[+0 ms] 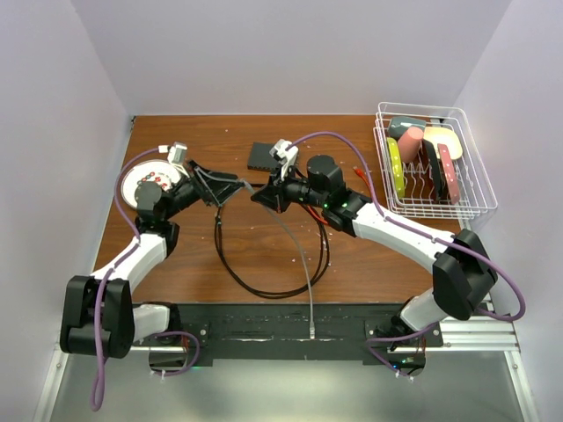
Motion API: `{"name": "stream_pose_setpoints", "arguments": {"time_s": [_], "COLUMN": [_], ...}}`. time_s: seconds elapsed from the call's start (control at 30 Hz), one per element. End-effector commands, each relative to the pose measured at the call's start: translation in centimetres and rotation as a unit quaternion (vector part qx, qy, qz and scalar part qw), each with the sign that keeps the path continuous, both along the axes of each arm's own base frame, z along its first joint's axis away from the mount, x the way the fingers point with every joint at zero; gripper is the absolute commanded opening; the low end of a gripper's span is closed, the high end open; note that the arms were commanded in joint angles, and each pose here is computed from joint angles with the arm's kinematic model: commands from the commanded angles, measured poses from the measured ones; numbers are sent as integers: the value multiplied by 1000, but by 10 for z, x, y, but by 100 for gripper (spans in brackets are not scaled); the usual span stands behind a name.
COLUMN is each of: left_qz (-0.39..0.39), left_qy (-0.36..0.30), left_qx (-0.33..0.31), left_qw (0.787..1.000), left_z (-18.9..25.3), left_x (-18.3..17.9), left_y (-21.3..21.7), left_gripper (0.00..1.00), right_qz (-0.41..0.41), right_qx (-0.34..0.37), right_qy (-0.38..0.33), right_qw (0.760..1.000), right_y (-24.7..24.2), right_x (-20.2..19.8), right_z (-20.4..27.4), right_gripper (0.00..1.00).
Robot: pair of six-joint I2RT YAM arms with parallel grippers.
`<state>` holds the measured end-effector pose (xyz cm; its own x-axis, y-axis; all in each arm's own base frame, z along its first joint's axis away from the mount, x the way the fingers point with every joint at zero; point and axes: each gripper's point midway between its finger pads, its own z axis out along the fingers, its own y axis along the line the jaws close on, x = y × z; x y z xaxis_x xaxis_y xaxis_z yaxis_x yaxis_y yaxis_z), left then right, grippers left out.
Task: Insert the plug into the switch port
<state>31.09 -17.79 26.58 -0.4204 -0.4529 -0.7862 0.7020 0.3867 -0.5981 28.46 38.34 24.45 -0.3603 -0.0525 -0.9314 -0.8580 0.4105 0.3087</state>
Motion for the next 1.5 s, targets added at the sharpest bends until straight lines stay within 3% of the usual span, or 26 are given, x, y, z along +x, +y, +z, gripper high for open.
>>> {"name": "stream_pose_setpoints", "arguments": {"time_s": [0.0,0.17,0.5,0.53,0.57,0.6,0.67,0.73,0.8,0.97,1.13,1.47], "left_qz": [-19,-21,-27,-27,-29,-35,-43,-48,-53,-56,-56,-41], "left_qy": [-46,-49,-51,-52,-53,-53,-56,-53,-63,-65,-60,-39], "left_qx": [0,-6,-19,-20,-21,-19,-25,-33,-36,-37,-36,-31], "left_qw": [999,999,998,998,998,998,997,997,996,996,996,998], "left_z": [25,27,28,28,29,29,31,29,33,35,35,29], "left_x": [-1,-2,-4,-5,-4,-6,-8,-12,-13,-15,-13,-3], "left_y": [-12,-15,-17,-17,-18,-19,-20,-20,-21,-21,-21,-20], "left_gripper": [68,62,30,24,8,0,0,0,0,0,0,0], "right_qz": [14,17,30,32,32,33,34,35,33,2,-23,-91], "right_qx": [37,38,31,27,24,22,22,20,20,22,22,0], "right_qy": [-18,-17,-14,-13,-12,-12,-12,-14,-19,-40,-53,-70], "right_qw": [999,999,999,999,999,999,999,999,999,999,998,993], "right_y": [4,6,12,12,12,13,13,13,11,2,-3,-6], "right_x": [-8,-9,-15,-17,-16,-17,-17,-17,-19,-12,-6,5], "right_z": [30,31,28,25,24,23,23,24,26,36,43,45], "right_gripper": [0,0,0,0,0,1,4,13,33,54,56,47]}}
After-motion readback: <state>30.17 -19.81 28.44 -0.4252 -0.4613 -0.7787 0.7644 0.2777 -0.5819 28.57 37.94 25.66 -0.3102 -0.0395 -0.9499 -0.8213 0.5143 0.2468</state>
